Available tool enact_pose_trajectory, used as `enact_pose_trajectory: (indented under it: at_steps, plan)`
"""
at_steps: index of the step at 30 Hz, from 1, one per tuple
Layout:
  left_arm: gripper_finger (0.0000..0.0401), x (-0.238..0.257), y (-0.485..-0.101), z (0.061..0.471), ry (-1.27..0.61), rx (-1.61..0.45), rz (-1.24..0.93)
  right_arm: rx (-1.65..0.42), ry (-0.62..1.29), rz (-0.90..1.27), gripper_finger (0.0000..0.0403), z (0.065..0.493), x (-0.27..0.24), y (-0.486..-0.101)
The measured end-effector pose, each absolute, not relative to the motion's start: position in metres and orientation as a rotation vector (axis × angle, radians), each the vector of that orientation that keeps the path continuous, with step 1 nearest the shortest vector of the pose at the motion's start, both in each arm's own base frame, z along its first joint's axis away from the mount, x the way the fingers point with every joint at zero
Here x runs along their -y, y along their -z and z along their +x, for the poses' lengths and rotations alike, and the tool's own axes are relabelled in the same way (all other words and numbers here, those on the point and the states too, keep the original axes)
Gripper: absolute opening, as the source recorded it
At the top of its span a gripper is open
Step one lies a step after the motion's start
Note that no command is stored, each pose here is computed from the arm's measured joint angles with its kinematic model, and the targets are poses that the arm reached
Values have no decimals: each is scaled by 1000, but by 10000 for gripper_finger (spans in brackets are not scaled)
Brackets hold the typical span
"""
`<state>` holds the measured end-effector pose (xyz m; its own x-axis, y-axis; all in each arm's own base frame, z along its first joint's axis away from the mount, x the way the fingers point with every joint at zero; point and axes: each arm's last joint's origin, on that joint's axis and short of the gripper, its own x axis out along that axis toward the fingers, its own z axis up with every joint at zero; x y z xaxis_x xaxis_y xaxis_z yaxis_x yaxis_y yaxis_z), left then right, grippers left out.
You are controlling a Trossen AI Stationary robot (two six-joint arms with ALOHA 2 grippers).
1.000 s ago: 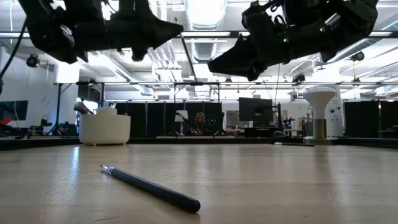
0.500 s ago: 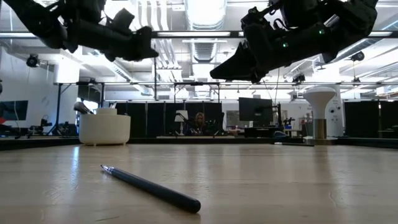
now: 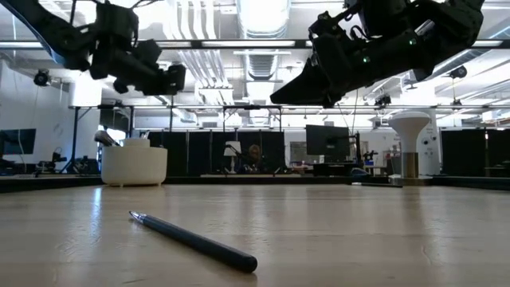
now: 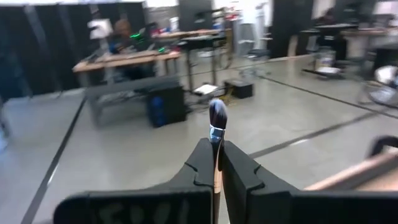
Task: Put items in baskets/containers
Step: Put the eyeshadow brush into the organizer
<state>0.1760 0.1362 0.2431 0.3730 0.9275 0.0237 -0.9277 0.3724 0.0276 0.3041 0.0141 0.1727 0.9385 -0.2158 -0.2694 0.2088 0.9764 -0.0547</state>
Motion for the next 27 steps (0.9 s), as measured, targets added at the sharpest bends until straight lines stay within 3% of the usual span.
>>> enact_pose_trajectory:
  at_steps: [10,27]
  plan:
    - [7,-163,-230,151,-1356,-26,-121,-278,217,-26,43,304,-14,-173]
    - [14,-178,-203,148,-1362,-71,-240,-278,216,-26,43,304,-14,-173]
